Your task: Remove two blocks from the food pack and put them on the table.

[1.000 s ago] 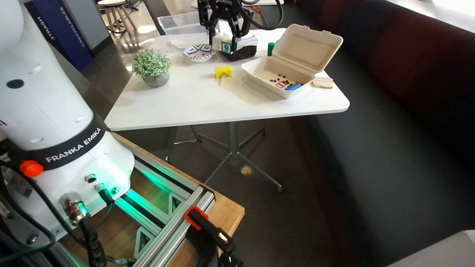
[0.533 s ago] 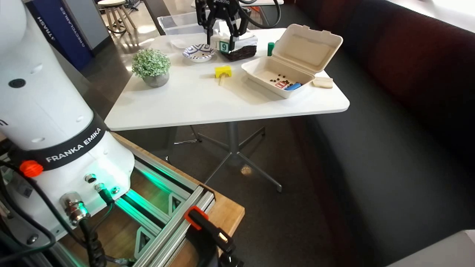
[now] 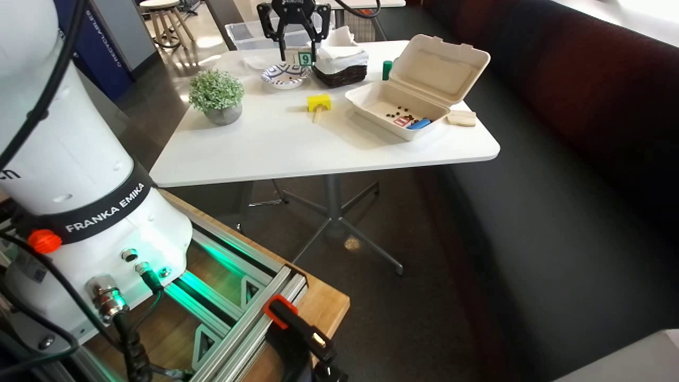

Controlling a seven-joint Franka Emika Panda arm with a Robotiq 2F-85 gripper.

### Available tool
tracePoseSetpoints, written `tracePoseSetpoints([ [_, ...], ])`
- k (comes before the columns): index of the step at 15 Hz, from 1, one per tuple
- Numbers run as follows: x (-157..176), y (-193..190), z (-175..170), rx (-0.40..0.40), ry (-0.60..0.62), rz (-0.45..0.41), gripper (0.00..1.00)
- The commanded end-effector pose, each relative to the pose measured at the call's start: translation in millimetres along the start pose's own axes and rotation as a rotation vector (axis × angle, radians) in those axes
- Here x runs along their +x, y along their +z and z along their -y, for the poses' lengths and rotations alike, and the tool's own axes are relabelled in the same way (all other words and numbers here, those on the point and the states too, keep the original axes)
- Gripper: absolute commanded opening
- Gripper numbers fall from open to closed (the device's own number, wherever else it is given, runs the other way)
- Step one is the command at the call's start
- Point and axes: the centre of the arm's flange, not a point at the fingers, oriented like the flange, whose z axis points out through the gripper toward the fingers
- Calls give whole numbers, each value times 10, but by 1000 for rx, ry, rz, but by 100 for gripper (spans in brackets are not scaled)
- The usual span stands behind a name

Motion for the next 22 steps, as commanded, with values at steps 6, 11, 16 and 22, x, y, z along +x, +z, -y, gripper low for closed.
tracePoseSetpoints([
  [6,474,-45,-207,-116,-126,-40,66],
  [11,466,-49,-191,-116,-128,-40,66],
  [16,671,217,-553,-101,-299,-76,41],
  [22,1059,628,-828,-125,-519,-163,41],
])
